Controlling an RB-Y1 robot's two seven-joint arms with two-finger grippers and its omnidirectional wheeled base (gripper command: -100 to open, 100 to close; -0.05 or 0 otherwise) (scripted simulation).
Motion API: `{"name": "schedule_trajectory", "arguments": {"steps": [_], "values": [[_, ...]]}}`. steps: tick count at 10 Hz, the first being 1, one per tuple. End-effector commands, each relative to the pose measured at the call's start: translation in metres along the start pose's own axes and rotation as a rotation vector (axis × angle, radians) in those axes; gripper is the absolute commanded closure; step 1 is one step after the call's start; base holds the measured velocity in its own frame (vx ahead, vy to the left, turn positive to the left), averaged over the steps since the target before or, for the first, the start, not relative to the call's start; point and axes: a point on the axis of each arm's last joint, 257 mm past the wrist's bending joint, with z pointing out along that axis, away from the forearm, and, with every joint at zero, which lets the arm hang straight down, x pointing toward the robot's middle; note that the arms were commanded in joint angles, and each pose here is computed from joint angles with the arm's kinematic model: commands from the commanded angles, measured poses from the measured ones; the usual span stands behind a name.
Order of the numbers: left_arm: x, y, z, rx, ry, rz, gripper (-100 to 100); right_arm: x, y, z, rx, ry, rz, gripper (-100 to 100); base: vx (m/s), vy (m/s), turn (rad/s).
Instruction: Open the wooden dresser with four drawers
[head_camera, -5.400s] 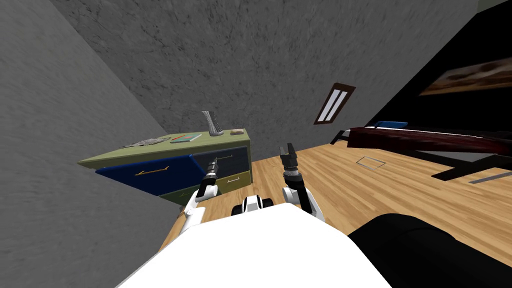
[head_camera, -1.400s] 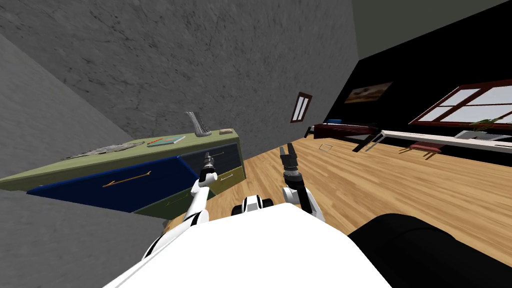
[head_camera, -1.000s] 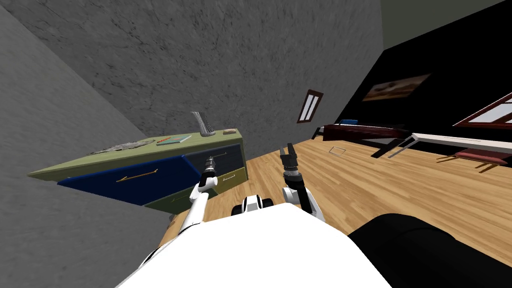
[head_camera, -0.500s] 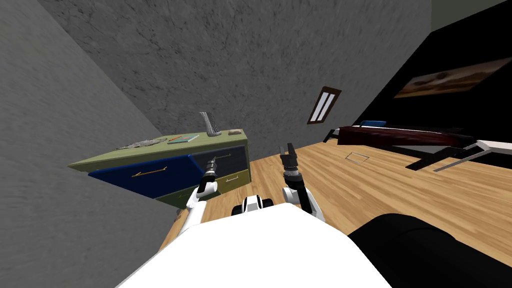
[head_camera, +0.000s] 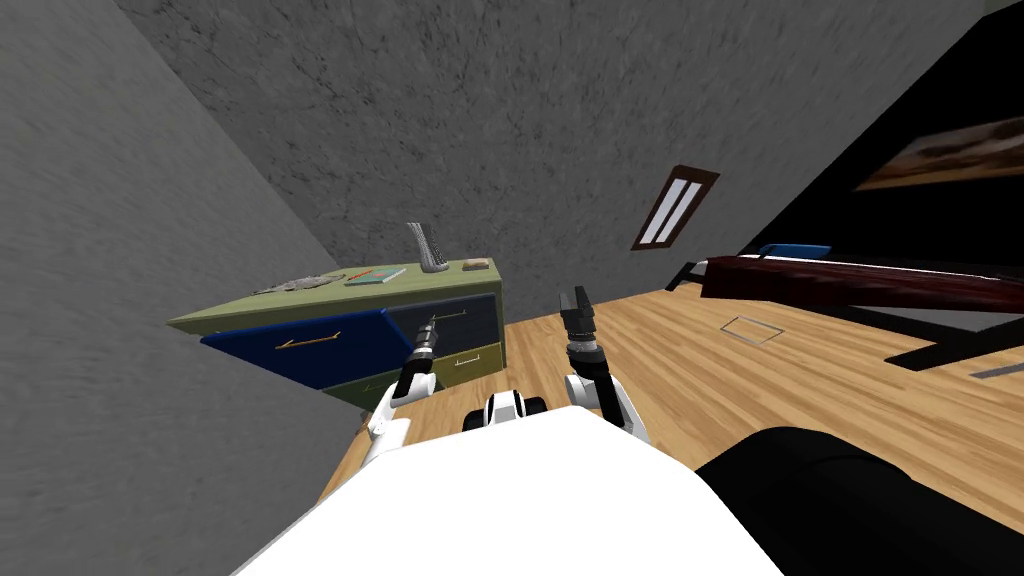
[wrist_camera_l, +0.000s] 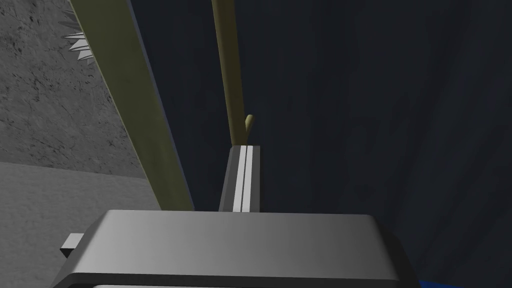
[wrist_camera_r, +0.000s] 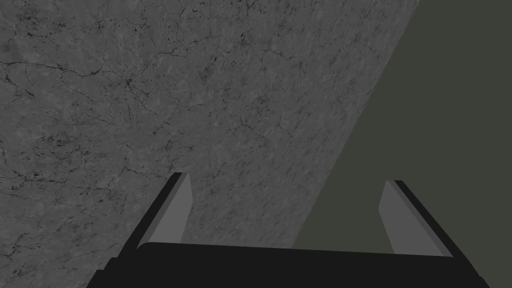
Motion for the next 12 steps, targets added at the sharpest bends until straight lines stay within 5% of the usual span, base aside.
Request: {"name": "schedule_trajectory", "arguments": {"steps": [1,6,8,9,12], "values": [[0.008,-0.008,-0.009,0.01,0.019,-0.007,100,0.0,0.0,0.0,0.0,0.0,0.0,0,0.049,-0.009,-0.021],[0.056,-0.013,-0.055,-0.011,0.117,-0.078,100,0.0,0.0,0.0,0.0,0.0,0.0,0,0.104,-0.022,0.175],[0.054,-0.02,-0.057,-0.004,0.115,-0.075,100,0.0,0.0,0.0,0.0,0.0,0.0,0,0.07,-0.031,0.09],[0.055,-0.02,-0.057,-0.003,0.116,-0.076,-100,0.0,0.0,0.0,0.0,0.0,0.0,0,0.01,-0.005,-0.004],[0.053,-0.028,-0.056,-0.001,0.114,-0.074,-100,0.0,0.0,0.0,0.0,0.0,0.0,0,0.088,0.004,-0.008]]}}
